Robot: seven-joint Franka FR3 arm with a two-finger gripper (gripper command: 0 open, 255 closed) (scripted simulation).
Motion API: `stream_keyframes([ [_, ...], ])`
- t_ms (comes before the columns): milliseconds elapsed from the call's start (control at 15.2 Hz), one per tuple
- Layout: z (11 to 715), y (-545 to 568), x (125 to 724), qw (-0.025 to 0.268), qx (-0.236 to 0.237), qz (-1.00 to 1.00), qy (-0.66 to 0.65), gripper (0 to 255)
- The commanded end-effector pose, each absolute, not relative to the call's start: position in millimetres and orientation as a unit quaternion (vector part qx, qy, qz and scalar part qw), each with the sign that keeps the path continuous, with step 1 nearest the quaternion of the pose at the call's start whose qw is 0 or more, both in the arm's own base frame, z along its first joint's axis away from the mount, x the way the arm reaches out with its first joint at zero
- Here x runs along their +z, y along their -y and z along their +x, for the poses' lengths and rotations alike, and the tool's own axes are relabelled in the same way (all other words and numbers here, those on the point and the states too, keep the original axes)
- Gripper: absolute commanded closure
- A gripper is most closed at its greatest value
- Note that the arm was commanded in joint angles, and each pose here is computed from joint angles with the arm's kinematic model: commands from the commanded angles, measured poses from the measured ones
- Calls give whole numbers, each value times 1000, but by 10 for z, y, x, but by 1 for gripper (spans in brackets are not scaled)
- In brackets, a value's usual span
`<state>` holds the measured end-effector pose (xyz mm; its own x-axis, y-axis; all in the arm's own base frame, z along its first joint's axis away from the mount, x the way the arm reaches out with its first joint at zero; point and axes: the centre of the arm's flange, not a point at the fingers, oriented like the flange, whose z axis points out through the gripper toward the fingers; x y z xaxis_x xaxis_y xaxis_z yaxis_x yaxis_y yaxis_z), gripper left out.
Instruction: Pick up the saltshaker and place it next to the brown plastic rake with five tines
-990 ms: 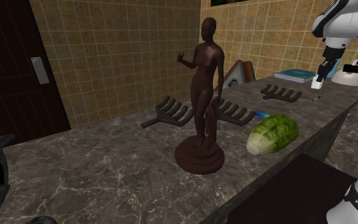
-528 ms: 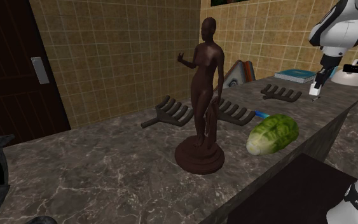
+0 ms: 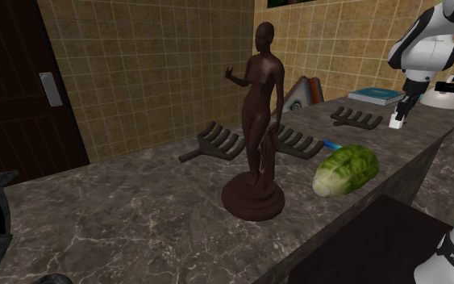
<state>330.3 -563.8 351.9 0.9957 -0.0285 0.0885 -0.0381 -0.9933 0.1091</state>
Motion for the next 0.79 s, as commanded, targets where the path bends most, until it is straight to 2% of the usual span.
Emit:
stream_keyframes([
  [0,3301,5646,3495,56,44,997,17,255],
  [330,3302,5646,3495,56,44,997,17,255],
  [396,3302,5646,3495,56,44,997,17,0],
  [726,3302,5646,3495,56,44,997,17,0],
])
